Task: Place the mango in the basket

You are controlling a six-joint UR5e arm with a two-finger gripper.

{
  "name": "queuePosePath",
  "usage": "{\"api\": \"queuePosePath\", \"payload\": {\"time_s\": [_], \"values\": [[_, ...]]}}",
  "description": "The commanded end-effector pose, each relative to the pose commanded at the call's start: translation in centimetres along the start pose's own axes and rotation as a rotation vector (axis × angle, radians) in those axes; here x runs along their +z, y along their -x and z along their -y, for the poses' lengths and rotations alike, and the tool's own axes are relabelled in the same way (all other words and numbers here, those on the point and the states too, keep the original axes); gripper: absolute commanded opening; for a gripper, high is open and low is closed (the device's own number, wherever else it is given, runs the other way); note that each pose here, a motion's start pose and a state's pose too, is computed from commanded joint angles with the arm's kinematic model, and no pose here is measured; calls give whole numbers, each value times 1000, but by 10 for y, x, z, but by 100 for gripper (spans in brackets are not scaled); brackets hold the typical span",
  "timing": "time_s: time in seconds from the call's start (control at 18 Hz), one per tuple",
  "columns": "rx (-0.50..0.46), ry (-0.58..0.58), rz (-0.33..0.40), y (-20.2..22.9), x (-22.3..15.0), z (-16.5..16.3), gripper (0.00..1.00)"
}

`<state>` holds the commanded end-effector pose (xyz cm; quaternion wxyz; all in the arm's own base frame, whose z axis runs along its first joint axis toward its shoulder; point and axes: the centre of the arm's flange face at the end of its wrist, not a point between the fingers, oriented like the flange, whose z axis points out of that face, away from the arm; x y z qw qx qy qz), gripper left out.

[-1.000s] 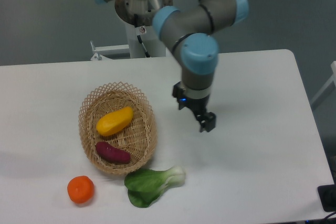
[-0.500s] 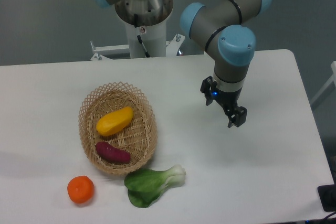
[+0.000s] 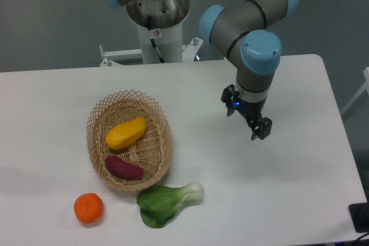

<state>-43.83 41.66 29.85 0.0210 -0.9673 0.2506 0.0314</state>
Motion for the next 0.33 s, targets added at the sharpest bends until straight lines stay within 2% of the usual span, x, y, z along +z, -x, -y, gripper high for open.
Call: {"api": "queuePosePath", "payload": {"time_s": [0.33], "values": [[1,0,-3,-1,1,2,100]]}}
